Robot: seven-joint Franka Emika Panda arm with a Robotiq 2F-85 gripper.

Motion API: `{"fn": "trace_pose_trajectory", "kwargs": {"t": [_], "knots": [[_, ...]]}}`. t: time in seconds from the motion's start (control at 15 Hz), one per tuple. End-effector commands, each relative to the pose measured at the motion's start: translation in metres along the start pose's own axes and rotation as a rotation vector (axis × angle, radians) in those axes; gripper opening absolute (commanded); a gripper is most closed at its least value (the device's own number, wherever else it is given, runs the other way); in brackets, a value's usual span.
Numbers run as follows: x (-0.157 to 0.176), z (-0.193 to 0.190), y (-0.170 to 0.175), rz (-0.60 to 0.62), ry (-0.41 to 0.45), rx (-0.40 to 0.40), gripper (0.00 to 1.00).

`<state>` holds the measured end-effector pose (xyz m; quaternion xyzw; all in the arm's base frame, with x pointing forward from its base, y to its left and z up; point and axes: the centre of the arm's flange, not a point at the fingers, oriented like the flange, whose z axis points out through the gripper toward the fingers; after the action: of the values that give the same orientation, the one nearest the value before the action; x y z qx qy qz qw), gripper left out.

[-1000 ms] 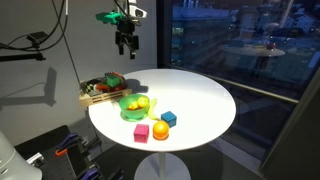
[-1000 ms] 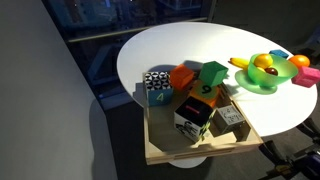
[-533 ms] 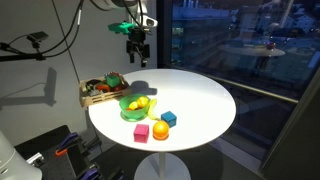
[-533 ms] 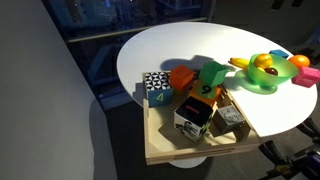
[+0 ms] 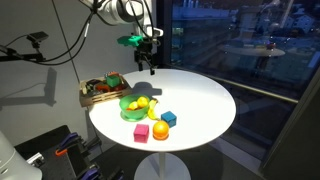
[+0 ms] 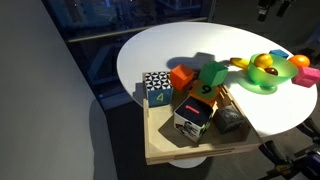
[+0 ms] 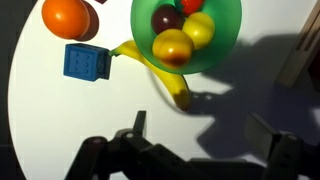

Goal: Pick up the yellow toy banana and put it in the green bowl

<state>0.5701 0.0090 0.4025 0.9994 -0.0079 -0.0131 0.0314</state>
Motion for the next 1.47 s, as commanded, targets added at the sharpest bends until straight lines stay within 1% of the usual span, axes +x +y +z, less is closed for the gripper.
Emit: {"fn": "trace_pose_trajectory", "kwargs": {"t": [0.0, 0.2, 0.67, 1.0, 1.4], "knots": [[0.007, 0.011, 0.004, 0.009, 0.018, -0.005, 1.0], [0.005, 0.015, 0.001, 0.003, -0.005, 0.0, 1.0], [0.005, 0.017, 0.001, 0.003, -0.008, 0.0, 1.0], [0.014, 0.041, 0.003, -0.005, -0.016, -0.002, 1.0], [0.023, 0.081, 0.004, -0.041, -0.043, 0.006, 1.0]]}}
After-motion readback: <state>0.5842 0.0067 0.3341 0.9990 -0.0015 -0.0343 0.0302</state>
